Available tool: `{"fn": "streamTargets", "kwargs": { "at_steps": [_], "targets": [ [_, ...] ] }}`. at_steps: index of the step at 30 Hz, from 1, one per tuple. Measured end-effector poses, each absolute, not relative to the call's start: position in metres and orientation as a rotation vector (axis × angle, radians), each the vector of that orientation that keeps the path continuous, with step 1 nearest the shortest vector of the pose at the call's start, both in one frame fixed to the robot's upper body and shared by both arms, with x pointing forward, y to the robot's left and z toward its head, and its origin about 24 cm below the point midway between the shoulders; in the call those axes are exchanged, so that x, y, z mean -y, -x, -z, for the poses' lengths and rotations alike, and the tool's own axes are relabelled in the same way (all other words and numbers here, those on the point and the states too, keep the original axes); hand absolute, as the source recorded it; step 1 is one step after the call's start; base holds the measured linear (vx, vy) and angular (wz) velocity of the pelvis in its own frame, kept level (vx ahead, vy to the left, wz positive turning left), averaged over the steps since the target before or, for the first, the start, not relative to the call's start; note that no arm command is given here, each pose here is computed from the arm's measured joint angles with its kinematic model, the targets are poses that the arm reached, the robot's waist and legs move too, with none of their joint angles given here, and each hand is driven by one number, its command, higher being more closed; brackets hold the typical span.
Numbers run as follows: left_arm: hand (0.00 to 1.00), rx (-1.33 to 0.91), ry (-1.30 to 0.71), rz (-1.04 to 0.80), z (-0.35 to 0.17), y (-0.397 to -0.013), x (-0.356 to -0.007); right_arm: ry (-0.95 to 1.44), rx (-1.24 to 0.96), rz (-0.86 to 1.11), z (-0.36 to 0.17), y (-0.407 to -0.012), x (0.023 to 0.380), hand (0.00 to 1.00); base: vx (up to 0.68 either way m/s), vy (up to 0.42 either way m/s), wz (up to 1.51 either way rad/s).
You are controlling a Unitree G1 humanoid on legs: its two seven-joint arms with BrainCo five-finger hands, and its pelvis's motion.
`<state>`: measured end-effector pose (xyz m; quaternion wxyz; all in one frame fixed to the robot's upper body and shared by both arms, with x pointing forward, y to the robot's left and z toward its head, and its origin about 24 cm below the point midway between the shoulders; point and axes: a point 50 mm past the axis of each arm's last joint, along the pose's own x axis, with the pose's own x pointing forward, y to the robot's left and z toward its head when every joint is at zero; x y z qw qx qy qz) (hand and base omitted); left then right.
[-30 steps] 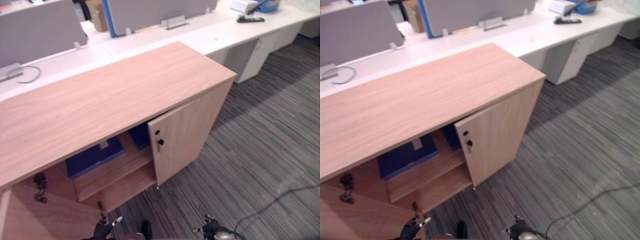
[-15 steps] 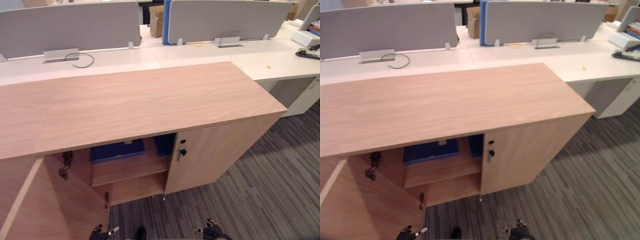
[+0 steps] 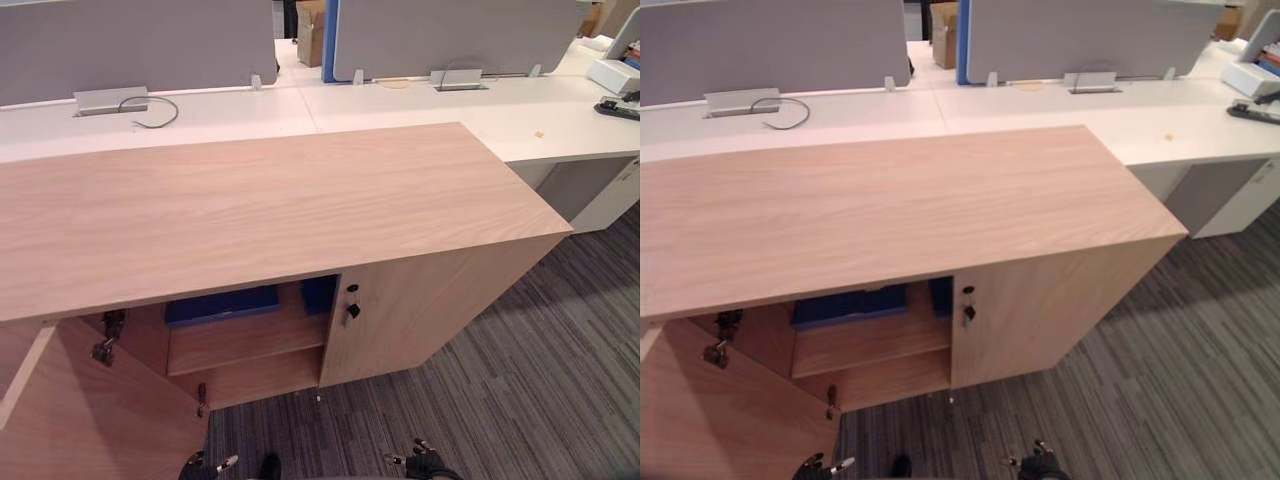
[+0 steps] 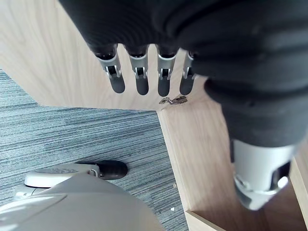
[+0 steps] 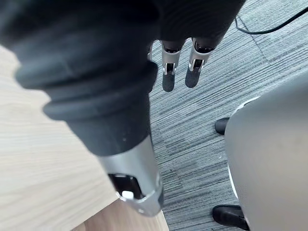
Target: Walk over to the cabinet, pick up the folder, carry it to the office cabinet, place the folder inside the office cabinet, then close the office cabinet door
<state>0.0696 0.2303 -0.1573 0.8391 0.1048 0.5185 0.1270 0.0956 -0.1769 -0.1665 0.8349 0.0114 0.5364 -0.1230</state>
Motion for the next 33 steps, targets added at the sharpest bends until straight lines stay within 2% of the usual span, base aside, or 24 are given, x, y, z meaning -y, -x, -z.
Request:
{"fn": "streamTargets", "kwargs": {
  "at_steps": [9, 17, 27, 33],
  "targets": [
    [0.00, -1.047, -0.182, -0.327, 0.153, -0.080, -0.234, -0.008, -1.119, 0.241, 0.165, -0.100, 0.176, 0.00, -0.03, 0.034, 0.38],
    [0.00, -1.056, -0.146, -0.368, 0.153, -0.073, -0.236, -0.017, -1.120, 0.247, 0.165, -0.099, 0.175, 0.00, 0.00, 0.111, 0.11],
    [0.00, -1.067, -0.123, -0.390, 0.154, -0.069, -0.236, -0.033, -1.123, 0.241, 0.166, -0.099, 0.169, 0.00, 0.07, -0.024, 0.10],
    [0.00, -1.064, -0.110, -0.373, 0.155, -0.071, -0.228, -0.018, -1.056, 0.286, 0.159, -0.108, 0.185, 0.00, 0.05, 0.014, 0.57]
  ]
}}
